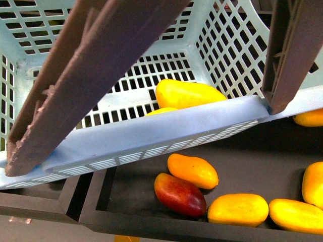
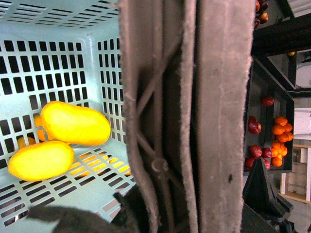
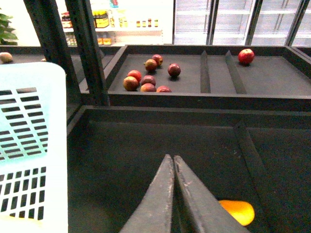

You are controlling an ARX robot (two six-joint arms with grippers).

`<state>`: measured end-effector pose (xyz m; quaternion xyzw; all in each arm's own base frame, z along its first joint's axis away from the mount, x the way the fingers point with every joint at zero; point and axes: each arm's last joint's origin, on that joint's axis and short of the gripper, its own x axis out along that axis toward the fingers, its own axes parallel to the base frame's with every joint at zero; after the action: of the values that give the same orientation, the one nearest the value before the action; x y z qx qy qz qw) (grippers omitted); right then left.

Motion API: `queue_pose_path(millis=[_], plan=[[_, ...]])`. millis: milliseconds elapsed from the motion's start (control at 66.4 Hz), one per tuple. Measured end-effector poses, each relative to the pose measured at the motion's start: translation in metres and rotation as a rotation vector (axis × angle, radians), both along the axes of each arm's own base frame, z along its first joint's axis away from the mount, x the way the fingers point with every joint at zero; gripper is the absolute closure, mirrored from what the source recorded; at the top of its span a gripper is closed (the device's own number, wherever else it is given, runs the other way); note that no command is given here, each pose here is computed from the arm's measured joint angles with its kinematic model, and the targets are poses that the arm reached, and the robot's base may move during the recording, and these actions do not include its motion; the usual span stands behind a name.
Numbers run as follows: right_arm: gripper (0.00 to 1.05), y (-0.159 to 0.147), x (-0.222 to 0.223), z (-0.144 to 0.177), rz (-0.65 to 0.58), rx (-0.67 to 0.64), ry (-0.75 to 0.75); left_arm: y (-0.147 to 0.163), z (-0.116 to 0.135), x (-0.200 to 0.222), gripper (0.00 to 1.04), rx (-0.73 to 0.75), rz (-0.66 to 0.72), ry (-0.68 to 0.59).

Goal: Pick lemon and mango into basket

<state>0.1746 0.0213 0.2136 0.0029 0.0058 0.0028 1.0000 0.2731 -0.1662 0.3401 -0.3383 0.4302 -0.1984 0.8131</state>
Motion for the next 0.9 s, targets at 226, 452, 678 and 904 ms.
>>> queue_pose_path(millis=[226, 452, 678, 904], plan=[[1.03, -0.012, -0.022, -0.02, 0.011, -0.001, -0.002, 0.0, 0.0, 0.0, 0.9, 0.0, -0.001, 0.0], [1.03, -0.021, -0.035, -0.03, -0.004, -0.002, -0.003, 0.0, 0.0, 0.0, 0.9, 0.003, 0.002, -0.002], [1.03, -0.021, -0.044, -0.037, -0.004, -0.002, -0.003, 0.0, 0.0, 0.0, 0.9, 0.002, 0.002, -0.002], [1.03, -0.021, -0.051, -0.042, -0.004, -0.002, -0.024, 0.0, 0.0, 0.0, 0.9, 0.001, 0.0, 0.0]])
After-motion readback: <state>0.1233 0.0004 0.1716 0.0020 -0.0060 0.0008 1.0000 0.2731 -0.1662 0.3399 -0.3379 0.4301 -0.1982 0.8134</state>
